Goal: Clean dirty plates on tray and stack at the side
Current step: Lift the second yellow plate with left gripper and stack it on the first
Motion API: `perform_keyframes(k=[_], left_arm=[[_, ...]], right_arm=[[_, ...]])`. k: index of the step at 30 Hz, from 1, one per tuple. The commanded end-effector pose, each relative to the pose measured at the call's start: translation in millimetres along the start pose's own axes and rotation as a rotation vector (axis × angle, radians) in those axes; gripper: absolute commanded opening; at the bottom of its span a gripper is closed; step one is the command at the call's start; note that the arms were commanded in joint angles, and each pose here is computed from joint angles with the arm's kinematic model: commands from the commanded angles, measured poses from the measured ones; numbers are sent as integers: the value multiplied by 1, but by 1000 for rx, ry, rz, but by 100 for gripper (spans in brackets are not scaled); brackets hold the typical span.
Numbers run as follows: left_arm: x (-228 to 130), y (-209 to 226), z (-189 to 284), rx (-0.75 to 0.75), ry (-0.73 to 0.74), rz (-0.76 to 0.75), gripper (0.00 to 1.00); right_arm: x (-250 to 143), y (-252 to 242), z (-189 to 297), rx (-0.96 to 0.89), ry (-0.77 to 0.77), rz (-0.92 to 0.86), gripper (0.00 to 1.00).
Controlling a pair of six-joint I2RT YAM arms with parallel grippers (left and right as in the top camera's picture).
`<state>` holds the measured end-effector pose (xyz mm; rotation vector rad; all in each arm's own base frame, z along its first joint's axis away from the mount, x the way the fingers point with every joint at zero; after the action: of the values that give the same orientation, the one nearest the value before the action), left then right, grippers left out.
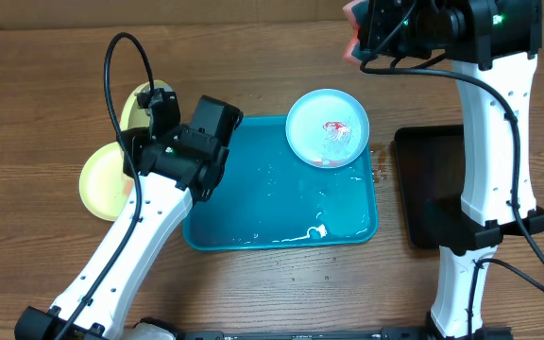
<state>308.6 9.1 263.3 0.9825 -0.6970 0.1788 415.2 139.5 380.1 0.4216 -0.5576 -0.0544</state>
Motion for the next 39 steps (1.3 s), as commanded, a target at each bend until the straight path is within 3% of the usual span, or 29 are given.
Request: perform_keyframes(k=[1, 6, 13, 19, 29, 30, 31, 36, 39], left_arm=[[-16, -2, -14, -93, 129, 121, 4], [-52, -13, -47, -352, 448, 270, 4], [-83, 5, -107, -709, 630, 485, 4], [-123, 7, -152, -751, 731, 636, 4], [-147, -18, -185, -741, 812, 642, 4], [-147, -19, -186, -741, 813, 641, 9], [-147, -19, -186, -745, 806, 633, 24], [-140, -17, -182, -787, 787, 617, 45], [-124, -16, -176, -867, 738, 610, 69]], right_arm=[[2, 4, 14, 20, -34, 14, 4], [2, 4, 14, 20, -34, 14, 4], [2, 4, 14, 19, -35, 33, 4], [2, 4, 14, 19, -35, 33, 4], [0, 2, 9, 12, -16, 28, 4], [0, 2, 9, 11, -15, 28, 4], [0, 2, 9, 11, -15, 28, 4], [3, -4, 9, -33, -32, 30, 4], [5, -10, 10, -60, -44, 25, 4]])
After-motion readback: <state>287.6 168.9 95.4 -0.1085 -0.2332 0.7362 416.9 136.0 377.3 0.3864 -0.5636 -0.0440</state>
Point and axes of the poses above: each gripper's point midway between its finger pads, its own z axis back along the fingers, its own y axis along the line the jaws close on, x = y × z, the point moved 4 cm from there along z, back along the fingers, and after that the axes turned 2 degrees about -z, right-handed, at the moved point
